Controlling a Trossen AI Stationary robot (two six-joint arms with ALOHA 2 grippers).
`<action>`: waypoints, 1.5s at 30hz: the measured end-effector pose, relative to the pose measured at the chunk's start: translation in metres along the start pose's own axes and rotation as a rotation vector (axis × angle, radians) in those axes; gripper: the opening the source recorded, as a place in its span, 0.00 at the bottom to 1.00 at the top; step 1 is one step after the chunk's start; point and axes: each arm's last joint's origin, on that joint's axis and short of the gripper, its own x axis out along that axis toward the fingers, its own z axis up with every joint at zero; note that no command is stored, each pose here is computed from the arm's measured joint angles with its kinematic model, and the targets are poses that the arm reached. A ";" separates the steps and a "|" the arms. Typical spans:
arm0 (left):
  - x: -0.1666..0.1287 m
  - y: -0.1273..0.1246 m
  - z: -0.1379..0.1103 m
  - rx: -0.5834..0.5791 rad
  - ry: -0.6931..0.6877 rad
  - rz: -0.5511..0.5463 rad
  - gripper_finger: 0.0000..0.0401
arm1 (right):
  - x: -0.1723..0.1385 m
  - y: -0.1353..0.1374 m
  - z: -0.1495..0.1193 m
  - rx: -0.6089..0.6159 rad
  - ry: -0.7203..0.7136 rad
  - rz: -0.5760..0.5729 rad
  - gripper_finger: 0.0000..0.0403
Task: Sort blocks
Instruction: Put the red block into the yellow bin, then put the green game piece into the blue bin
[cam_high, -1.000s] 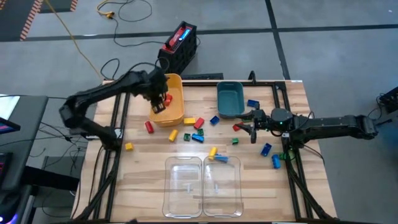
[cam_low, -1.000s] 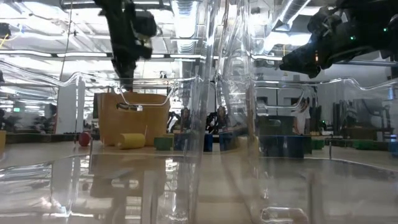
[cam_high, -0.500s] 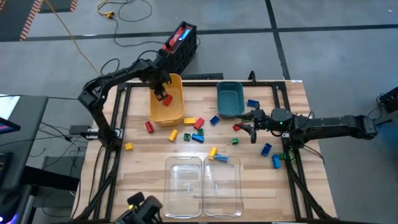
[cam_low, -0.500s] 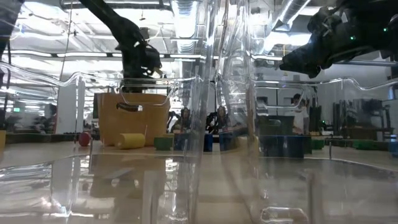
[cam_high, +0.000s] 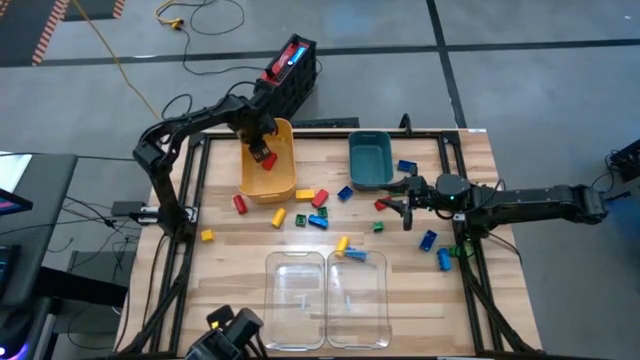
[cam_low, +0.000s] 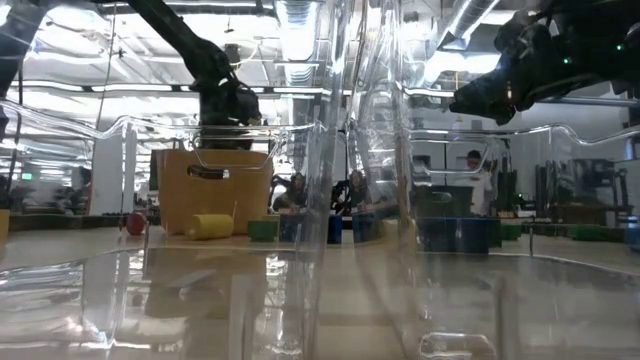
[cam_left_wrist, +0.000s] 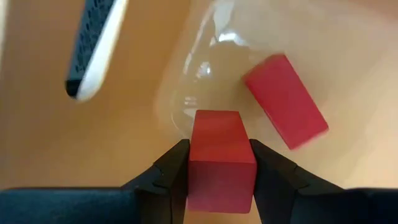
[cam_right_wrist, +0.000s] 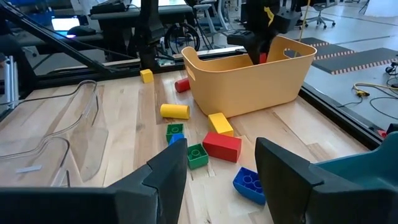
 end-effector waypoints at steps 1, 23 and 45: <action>0.001 0.000 -0.001 -0.003 0.005 -0.005 0.32 | 0.000 0.000 0.000 0.000 0.000 0.000 0.52; -0.098 -0.031 -0.009 0.081 -0.203 0.038 0.51 | 0.000 -0.002 0.000 -0.005 0.016 -0.063 0.52; -0.153 -0.190 -0.145 0.128 -0.824 0.102 0.46 | 0.002 0.034 0.002 0.039 1.079 -0.211 0.63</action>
